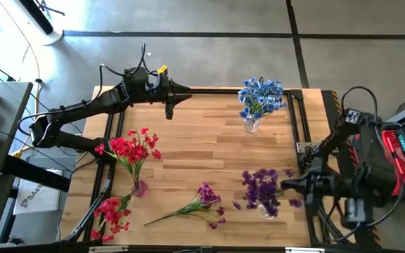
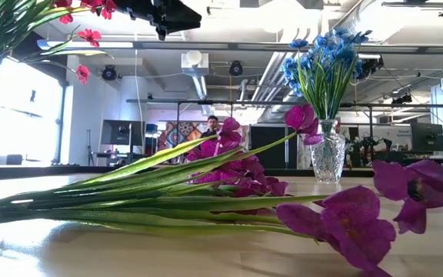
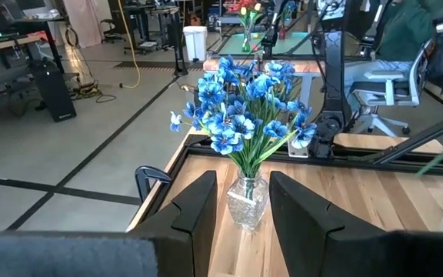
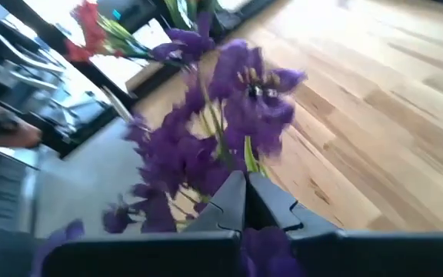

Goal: Sort flowers into vase by color
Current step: Put the right violet flower into the bottom transparent flower vase

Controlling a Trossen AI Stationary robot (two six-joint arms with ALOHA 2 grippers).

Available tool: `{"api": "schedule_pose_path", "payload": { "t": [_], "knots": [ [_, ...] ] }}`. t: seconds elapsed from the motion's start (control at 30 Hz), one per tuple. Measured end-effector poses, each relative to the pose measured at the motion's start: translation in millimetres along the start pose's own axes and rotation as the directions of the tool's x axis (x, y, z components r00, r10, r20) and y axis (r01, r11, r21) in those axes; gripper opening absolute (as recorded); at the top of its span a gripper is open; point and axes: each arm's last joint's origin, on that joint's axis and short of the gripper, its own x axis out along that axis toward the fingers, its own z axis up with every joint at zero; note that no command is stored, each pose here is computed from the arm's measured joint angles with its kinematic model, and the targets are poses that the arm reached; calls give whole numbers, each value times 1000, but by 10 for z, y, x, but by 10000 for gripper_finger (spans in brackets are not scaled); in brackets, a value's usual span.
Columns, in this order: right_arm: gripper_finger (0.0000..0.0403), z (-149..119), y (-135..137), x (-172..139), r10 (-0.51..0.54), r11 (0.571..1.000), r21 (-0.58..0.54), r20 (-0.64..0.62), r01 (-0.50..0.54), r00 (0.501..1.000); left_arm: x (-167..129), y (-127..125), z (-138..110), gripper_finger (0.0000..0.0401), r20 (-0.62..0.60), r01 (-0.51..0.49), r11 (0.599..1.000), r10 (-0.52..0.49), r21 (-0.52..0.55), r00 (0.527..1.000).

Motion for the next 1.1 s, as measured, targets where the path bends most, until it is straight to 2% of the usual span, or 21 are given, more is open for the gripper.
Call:
{"api": "schedule_pose_path", "payload": {
  "t": [0.23, 0.4, 0.53, 0.8, 1.03, 1.1],
  "knots": [
    [0, 196, -164, -238, 136, 989, 40, 119, -142, 984, 0, 0, -1, 108, -1, 0, 1000, 0, -1, 1000],
    [0, 285, -202, -383, 238, 960, 111, 171, -259, 956, 0, 0, -1, 108, -1, -1, 1000, 1, -1, 1000],
    [0, 349, -196, -465, 287, 940, 107, 259, -323, 922, 0, 4, -1, 108, -2, -14, 1000, 14, 0, 1000],
    [0, 575, -275, -476, 221, 946, 101, 496, -308, 840, 1, 3, 9, 108, 7, -18, 1000, 18, 2, 1000],
    [0, 765, -319, -349, 97, 955, 179, 566, -237, 819, 10, -37, 55, 114, 52, -4, 1000, 2, 27, 999],
    [0, 818, -322, -297, 52, 953, 212, 586, -214, 809, 17, -77, 70, 119, 65, 20, 997, -24, 70, 998]
  ]
}}
